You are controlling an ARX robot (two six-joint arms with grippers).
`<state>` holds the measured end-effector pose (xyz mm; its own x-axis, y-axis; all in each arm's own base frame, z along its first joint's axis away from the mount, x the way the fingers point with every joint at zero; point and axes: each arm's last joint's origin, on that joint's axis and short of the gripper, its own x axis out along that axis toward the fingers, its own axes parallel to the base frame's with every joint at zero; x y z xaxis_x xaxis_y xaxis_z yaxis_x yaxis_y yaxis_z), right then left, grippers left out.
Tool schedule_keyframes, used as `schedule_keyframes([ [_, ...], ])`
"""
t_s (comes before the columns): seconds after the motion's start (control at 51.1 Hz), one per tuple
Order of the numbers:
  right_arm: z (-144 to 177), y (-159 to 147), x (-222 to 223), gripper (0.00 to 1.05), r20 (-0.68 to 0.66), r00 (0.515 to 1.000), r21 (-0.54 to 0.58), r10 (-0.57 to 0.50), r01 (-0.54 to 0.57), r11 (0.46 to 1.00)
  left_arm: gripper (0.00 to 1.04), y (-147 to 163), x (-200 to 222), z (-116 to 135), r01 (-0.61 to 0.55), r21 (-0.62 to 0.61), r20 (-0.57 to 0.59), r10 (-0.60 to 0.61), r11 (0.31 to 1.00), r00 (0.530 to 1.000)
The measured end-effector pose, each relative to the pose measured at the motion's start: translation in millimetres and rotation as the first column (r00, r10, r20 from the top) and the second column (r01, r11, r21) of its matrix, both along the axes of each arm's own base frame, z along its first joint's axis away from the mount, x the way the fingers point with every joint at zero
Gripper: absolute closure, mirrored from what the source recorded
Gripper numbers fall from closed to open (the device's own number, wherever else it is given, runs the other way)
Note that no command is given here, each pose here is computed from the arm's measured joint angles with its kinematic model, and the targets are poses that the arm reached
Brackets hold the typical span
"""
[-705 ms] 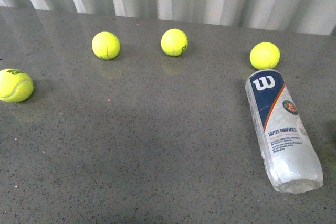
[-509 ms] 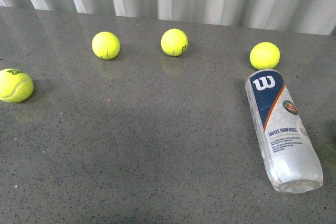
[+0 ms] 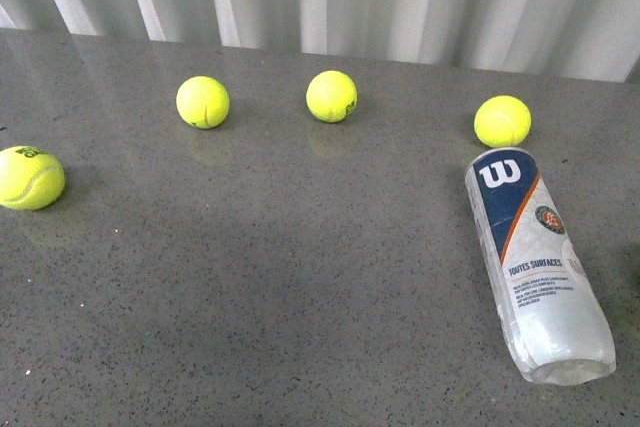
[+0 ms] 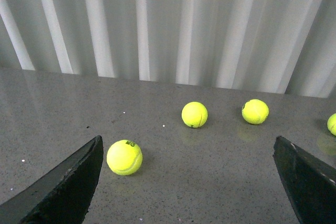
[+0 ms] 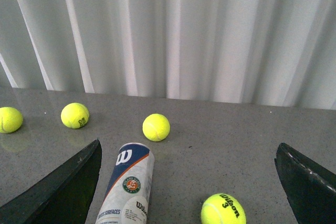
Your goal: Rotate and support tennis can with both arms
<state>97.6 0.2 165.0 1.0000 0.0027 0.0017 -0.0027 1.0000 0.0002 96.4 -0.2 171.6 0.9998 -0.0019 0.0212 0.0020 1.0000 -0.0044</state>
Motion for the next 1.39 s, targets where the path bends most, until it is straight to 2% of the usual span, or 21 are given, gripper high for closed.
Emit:
schedule_keyframes([
  [0.196, -0.2, 0.0, 0.0, 0.07, -0.002, 1.000, 0.001, 0.000, 0.000, 1.000, 0.07, 0.0, 0.0, 0.0, 0.000, 0.000, 0.000, 0.000, 1.000, 1.000],
  [0.255, 3.6, 0.9, 3.9, 0.07, -0.148, 0.989, 0.115, 0.001, 0.016, 0.993, 0.07, 0.0, 0.0, 0.0, 0.000, 0.000, 0.000, 0.000, 1.000, 1.000],
  [0.333, 22.8, 1.1, 21.9, 0.07, -0.213, 0.976, 0.218, -0.041, 0.089, 0.972, 0.07, 0.0, -0.1, 0.1, 0.000, 0.000, 0.001, 0.000, 1.000, 1.000],
  [0.392, 38.7, 1.2, 43.4, 0.07, -0.278, 0.958, 0.257, -0.067, 0.142, 0.956, 0.07, 0.0, 0.0, 0.0, 0.000, 0.000, 0.000, 0.000, 1.000, 1.000],
  [0.431, 44.6, 3.2, 69.8, 0.07, -0.366, 0.925, 0.236, -0.100, 0.196, 0.952, 0.07, 0.0, -0.1, 0.1, 0.000, 0.000, 0.001, 0.000, 1.000, 1.000],
  [0.49, 41.2, 6.9, 93.3, 0.07, -0.450, 0.889, 0.216, -0.088, 0.203, 0.955, 0.07, 0.0, -0.1, 0.1, 0.000, 0.000, 0.001, 0.000, 1.000, 1.000],
  [0.548, 30.7, 12.6, 116.2, 0.07, -0.547, 0.835, 0.178, -0.066, 0.193, 0.965, 0.07, 0.0, -0.1, 0.1, 0.000, 0.000, 0.001, 0.000, 1.000, 1.000],
  [0.568, 21.2, 15.8, 128.5, 0.07, -0.611, 0.791, 0.173, -0.038, 0.180, 0.968, 0.07, 0.0, -0.1, 0.1, 0.000, 0.000, 0.001, 0.000, 1.000, 1.000],
  [0.607, 3.4, 21.3, 145.1, 0.07, -0.674, 0.737, 0.125, -0.050, 0.181, 0.976, 0.07, 0.0, -0.1, 0.1, 0.000, 0.000, 0.001, 0.000, 1.000, 1.000],
  [0.725, -32.2, 30.5, 168.4, 0.07, -0.761, 0.647, 0.064, -0.054, 0.157, 0.985, 0.07, 0.0, -0.1, 0.1, -0.001, 0.000, 0.001, 0.001, 1.000, 1.000],
  [0.842, -60.0, 40.4, 183.6, 0.07, -0.823, 0.568, 0.074, -0.007, 0.119, 0.990, 0.07, 0.0, -0.1, 0.1, 0.000, 0.000, 0.001, 0.000, 1.000, 1.000],
  [1.136, -76.9, 51.6, 197.9, 0.07, -0.845, 0.533, 0.109, 0.044, 0.091, 0.990, 0.07, 0.0, -0.1, 0.1, 0.000, 0.000, 0.001, 0.000, 1.000, 1.000],
  [1.332, -100.6, 55.6, 208.6, 0.07, -0.879, 0.469, 0.155, 0.089, 0.103, 0.982, 0.07, 0.0, -0.1, 0.1, 0.000, 0.000, 0.001, 0.000, 1.000, 1.000],
  [1.391, -106.2, 56.2, 212.4, 0.08, -0.880, 0.467, 0.155, 0.088, 0.108, 0.982, 0.07, 0.0, -0.1, 0.1, 0.000, 0.000, 0.001, 0.000, 1.000, 1.000],
])
